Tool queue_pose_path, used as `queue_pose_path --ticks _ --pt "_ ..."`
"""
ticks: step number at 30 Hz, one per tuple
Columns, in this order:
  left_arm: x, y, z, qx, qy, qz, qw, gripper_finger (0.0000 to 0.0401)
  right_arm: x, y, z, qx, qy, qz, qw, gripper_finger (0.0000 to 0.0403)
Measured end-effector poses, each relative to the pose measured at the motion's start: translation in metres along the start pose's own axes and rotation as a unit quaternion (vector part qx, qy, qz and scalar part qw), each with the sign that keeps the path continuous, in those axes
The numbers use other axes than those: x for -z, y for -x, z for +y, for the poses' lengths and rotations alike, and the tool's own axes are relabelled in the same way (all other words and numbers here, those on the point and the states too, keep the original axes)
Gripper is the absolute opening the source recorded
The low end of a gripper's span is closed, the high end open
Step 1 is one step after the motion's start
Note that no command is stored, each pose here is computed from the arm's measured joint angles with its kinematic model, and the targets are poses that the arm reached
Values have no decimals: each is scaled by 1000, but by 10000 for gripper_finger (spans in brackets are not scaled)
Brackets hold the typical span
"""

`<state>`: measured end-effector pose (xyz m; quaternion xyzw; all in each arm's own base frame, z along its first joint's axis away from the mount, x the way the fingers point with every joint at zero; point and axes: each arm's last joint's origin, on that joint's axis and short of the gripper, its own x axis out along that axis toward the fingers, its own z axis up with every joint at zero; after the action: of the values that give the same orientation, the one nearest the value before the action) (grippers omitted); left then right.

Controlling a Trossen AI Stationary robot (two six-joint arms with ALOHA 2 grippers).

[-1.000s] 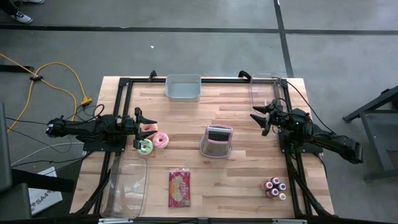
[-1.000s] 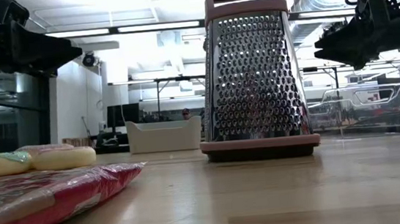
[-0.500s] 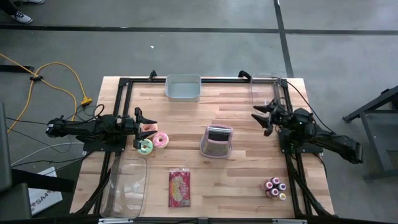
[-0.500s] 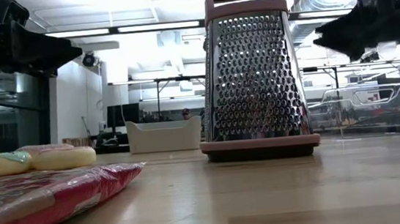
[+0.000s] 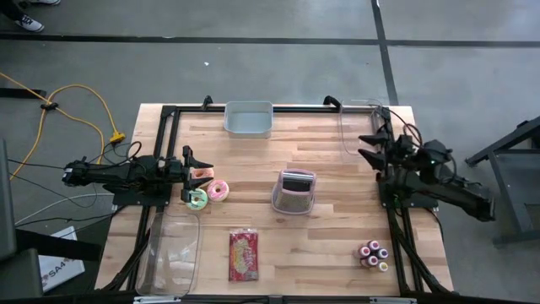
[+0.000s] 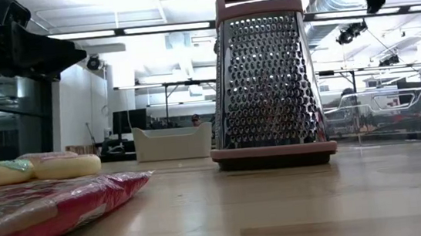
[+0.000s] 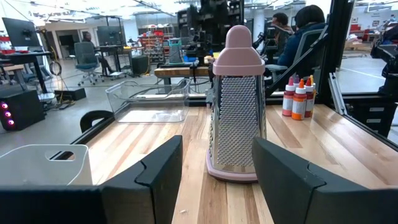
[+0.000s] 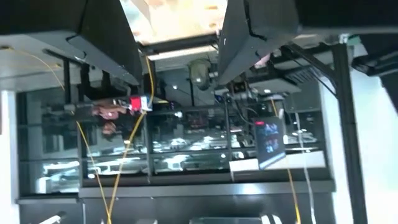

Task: Pick & Place Food Item
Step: Put the orange food coloring into the right transparent bin

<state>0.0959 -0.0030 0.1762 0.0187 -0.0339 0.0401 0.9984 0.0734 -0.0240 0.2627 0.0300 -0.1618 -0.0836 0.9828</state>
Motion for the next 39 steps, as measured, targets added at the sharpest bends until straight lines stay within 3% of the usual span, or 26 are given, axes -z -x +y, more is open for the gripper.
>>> queue_pose_path --ticks 13,20,30,39 --pt "0 0 0 0 0 0 1000 188 -54 -43 3 -43 10 26 999 201" --pt "0 0 0 0 0 0 1000 188 -56 -65 1 -78 -1 62 995 201" --pt "0 0 0 0 0 0 1000 188 -53 -71 8 -133 -4 75 988 201" --pt "0 0 0 0 0 0 1000 188 -62 -75 18 -125 8 95 988 201"
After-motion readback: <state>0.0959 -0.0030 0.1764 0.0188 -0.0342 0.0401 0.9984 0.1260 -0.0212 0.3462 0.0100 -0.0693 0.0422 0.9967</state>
